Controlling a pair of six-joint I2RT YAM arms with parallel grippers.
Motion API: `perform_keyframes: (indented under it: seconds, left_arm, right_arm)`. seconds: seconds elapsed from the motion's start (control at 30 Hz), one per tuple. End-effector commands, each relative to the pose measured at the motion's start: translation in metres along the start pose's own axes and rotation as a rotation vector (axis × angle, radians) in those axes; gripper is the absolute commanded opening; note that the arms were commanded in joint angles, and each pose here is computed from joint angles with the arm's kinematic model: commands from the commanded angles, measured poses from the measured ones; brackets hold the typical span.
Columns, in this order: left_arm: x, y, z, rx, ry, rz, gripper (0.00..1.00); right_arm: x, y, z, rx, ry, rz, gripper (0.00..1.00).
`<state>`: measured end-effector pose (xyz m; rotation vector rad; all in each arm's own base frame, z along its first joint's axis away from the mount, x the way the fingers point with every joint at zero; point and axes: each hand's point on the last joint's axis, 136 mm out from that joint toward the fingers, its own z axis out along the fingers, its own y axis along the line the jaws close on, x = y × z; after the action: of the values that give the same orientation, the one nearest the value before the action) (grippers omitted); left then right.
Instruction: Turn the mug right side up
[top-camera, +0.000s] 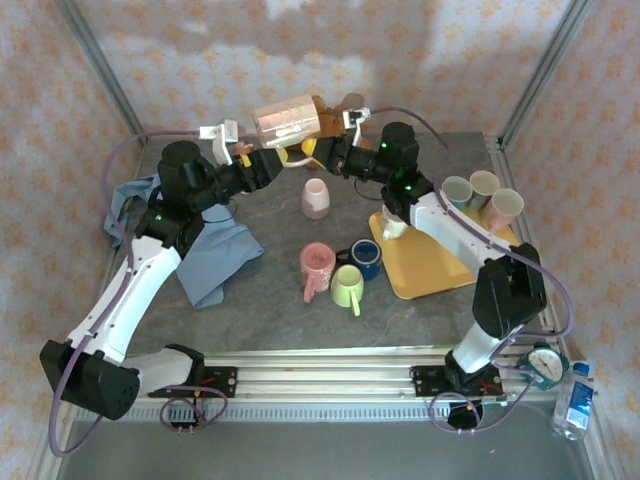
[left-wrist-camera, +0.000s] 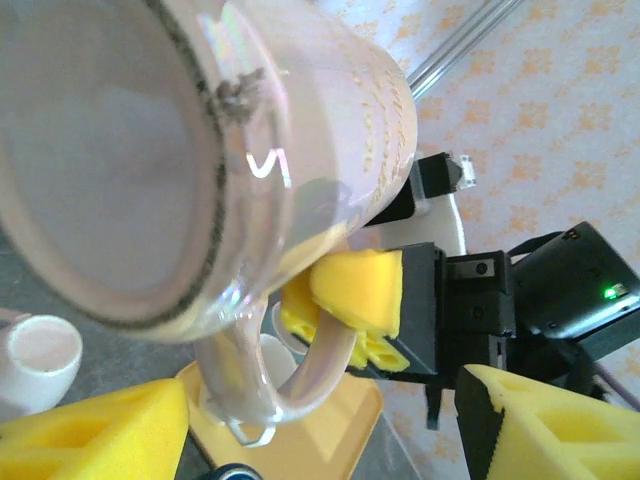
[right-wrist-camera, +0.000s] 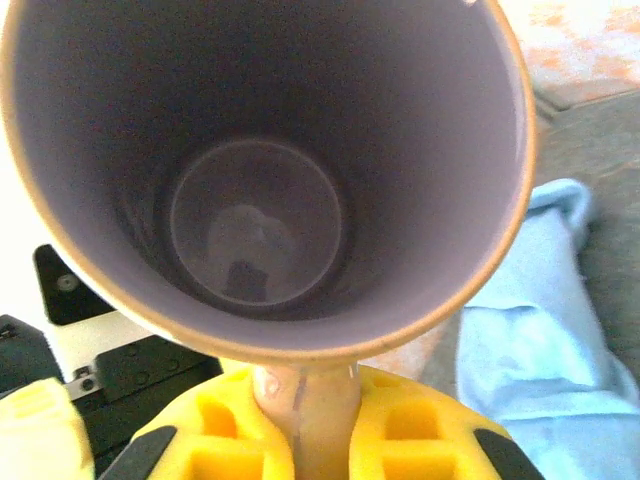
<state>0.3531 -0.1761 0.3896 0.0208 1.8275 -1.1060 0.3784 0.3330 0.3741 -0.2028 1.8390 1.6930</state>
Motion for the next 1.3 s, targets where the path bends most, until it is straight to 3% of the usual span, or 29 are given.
perform_keyframes:
  seconds: [0.0, 0.57, 0.9, 1.27]
  left_arm:
    - [-0.002, 0.002, -0.013, -0.052, 0.008, 0.092, 0.72]
    - [0.030, 0.019, -0.015, -0.101, 0.161, 0.290, 0.69]
    - [0.076, 0.002, 0.002, -0.026, 0.302, 0.415, 0.69]
    - [0.095, 0.005, 0.017, -0.013, 0.370, 0.404, 0.68]
  right_arm:
    - [-0.027, 0.043, -0.029, 0.027, -0.139, -0.205, 0.00]
    - [0.003, 0.001, -0.145, 0.610, -0.225, -0.294, 0.00]
    - [0.028, -0.034, -0.243, 1.063, -0.306, -0.179, 0.00]
    - [0.046, -0.069, -0.330, 1.539, -0.364, -0.060, 0.00]
